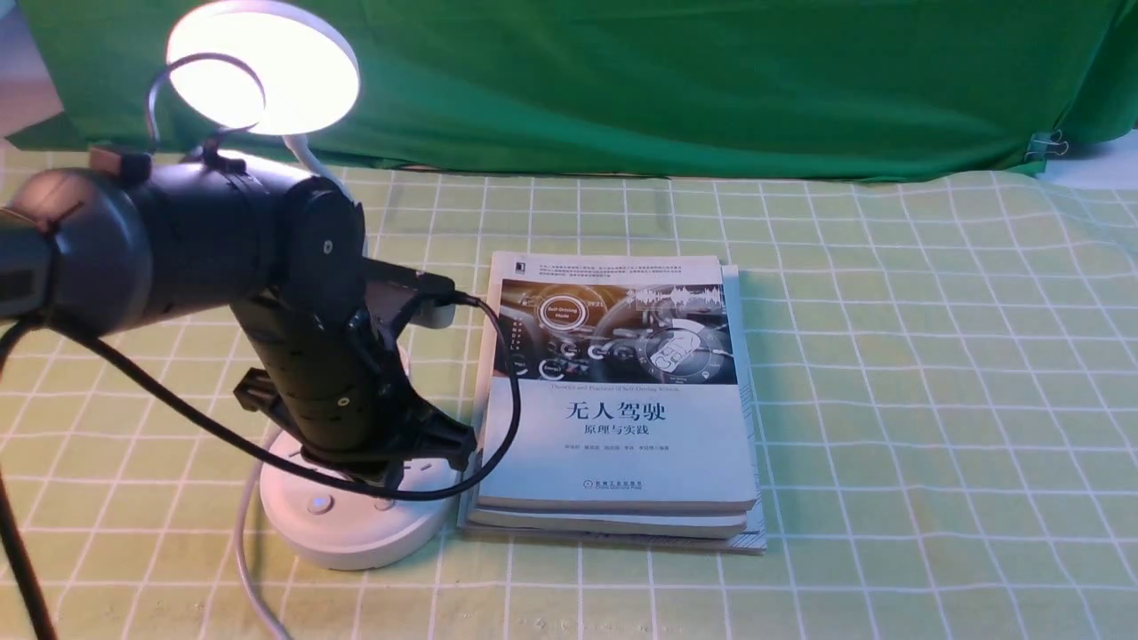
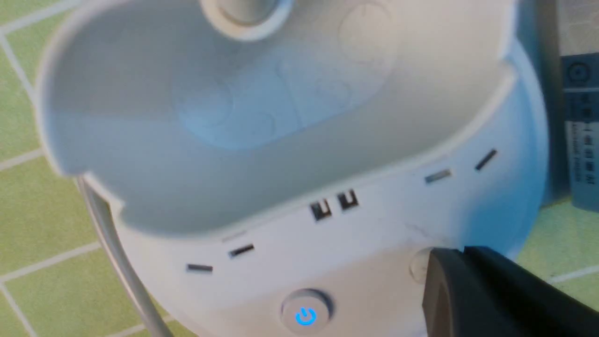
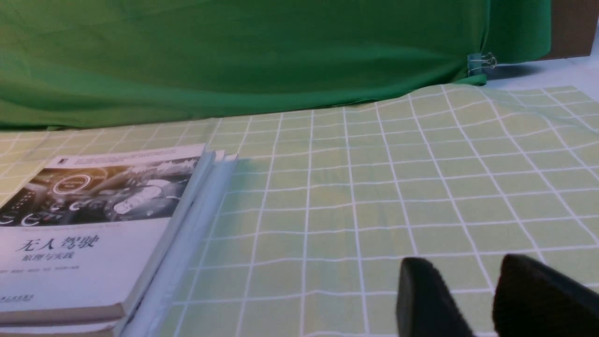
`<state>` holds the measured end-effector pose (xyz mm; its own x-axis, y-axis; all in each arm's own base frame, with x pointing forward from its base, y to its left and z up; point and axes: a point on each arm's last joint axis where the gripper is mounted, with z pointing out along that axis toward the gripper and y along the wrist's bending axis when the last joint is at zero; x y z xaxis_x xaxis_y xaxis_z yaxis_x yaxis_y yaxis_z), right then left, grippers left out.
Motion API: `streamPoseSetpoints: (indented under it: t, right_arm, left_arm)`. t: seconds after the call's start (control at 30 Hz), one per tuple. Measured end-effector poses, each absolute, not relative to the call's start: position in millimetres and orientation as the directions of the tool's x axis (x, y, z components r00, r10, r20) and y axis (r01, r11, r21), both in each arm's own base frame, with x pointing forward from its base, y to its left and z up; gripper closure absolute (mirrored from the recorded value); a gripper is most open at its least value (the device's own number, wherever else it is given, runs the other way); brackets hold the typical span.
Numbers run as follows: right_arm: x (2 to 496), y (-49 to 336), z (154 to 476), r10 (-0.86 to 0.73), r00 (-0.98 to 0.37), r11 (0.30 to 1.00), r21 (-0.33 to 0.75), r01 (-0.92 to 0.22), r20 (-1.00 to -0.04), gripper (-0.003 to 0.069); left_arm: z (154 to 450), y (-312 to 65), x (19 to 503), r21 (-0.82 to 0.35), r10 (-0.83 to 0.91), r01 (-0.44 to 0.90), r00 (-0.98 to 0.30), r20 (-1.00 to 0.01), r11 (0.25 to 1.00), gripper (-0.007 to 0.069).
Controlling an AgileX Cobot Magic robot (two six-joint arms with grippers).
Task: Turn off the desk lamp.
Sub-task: Use the left arm to press the button switch on the lamp holder
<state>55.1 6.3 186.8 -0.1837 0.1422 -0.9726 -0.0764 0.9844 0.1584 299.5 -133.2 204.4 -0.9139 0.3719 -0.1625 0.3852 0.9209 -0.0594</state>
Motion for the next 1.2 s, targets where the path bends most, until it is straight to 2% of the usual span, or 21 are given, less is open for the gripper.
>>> streamPoseSetpoints:
  t: [0.17,0.57,0.7,0.87,1.0,1.13,1.2]
  right_arm:
    - [55,6,187,0.142,-0.184,0.984,0.158,-0.076,-0.973,0.0420]
    - [55,6,187,0.143,-0.185,0.984,0.159,-0.076,-0.972,0.0420]
    - [55,6,187,0.142,-0.185,0.984,0.158,-0.076,-0.972,0.0420]
    - [55,6,187,0.142,-0.185,0.984,0.159,-0.076,-0.972,0.0420]
    - [55,6,187,0.142,-0.185,0.984,0.159,-0.076,-0.972,0.0420]
    - [55,6,187,0.142,-0.185,0.984,0.159,-0.076,-0.972,0.0420]
    - [55,6,187,0.142,-0.185,0.984,0.159,-0.076,-0.972,0.0420]
  left_arm:
    - [207,-134,295,-0.060,0.375,0.390,-0.912,-0.167,0.919,0.0624]
    - [183,-130,295,-0.063,0.353,0.369,-0.919,-0.174,0.927,0.0624]
    - [183,-130,295,-0.067,0.358,0.373,-0.918,-0.171,0.925,0.0624]
    - [199,-127,285,-0.079,0.352,0.370,-0.918,-0.183,0.926,0.0624]
    - [234,-118,263,-0.090,0.323,0.365,-0.894,-0.311,0.927,0.0624]
    - [257,-102,226,-0.095,0.267,0.358,-0.826,-0.497,0.929,0.0624]
    - [262,-91,203,-0.102,0.221,0.357,-0.751,-0.622,0.929,0.0624]
